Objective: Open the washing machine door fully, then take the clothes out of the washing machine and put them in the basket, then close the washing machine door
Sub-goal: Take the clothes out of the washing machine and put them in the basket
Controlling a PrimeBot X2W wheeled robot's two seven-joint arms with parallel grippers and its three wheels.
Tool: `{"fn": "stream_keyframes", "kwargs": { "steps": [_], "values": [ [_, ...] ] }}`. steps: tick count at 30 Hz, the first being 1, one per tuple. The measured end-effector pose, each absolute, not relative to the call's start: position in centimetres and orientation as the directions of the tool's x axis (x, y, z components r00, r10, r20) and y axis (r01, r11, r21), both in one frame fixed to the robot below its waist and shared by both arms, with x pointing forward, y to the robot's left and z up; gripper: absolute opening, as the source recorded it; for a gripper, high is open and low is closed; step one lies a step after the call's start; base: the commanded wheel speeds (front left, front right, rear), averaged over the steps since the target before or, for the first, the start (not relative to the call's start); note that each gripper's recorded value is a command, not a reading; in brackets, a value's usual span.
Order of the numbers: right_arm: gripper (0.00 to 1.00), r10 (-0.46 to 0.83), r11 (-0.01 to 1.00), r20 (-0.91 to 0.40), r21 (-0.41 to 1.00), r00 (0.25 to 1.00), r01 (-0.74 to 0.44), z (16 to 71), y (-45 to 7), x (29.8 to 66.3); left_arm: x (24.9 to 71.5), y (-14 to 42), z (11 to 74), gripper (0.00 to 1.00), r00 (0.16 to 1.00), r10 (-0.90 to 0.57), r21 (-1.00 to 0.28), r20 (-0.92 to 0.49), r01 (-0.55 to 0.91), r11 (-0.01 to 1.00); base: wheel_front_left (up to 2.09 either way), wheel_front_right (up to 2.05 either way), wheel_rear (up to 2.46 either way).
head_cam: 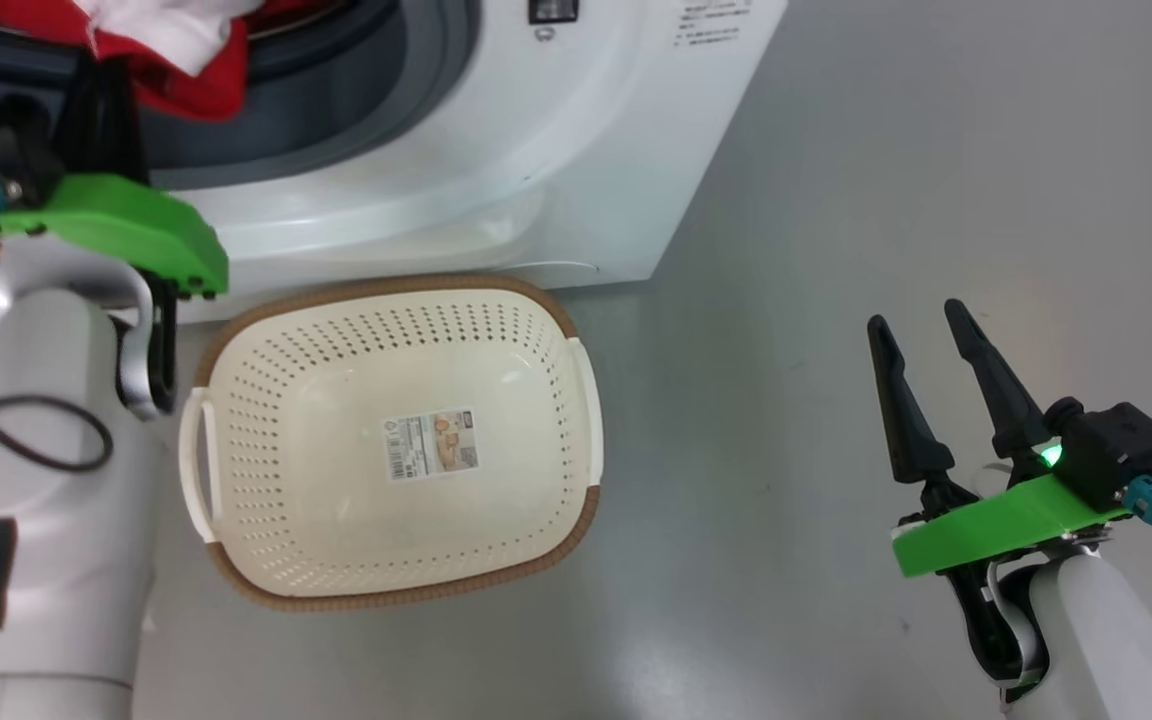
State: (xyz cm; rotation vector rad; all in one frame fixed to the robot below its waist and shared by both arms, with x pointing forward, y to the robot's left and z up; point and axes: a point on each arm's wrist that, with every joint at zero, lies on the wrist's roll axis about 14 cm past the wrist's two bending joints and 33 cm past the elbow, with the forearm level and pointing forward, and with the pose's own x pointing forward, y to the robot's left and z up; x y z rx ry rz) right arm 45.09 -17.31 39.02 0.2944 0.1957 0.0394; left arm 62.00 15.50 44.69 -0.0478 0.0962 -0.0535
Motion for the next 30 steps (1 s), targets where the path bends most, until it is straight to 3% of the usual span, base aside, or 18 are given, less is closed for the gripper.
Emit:
{"fn": "stream_keyframes", "kwargs": {
  "steps": [30],
  "values": [
    [1.00,0.085,0.957,-0.127,0.287,0.988,-0.045,41.7,-16.8,44.2,52.8,18.6,56.2,0.00,0.955,0.024,-0.118,0.294,0.012,0.993,0.00,0.00,0.00]
  ]
}}
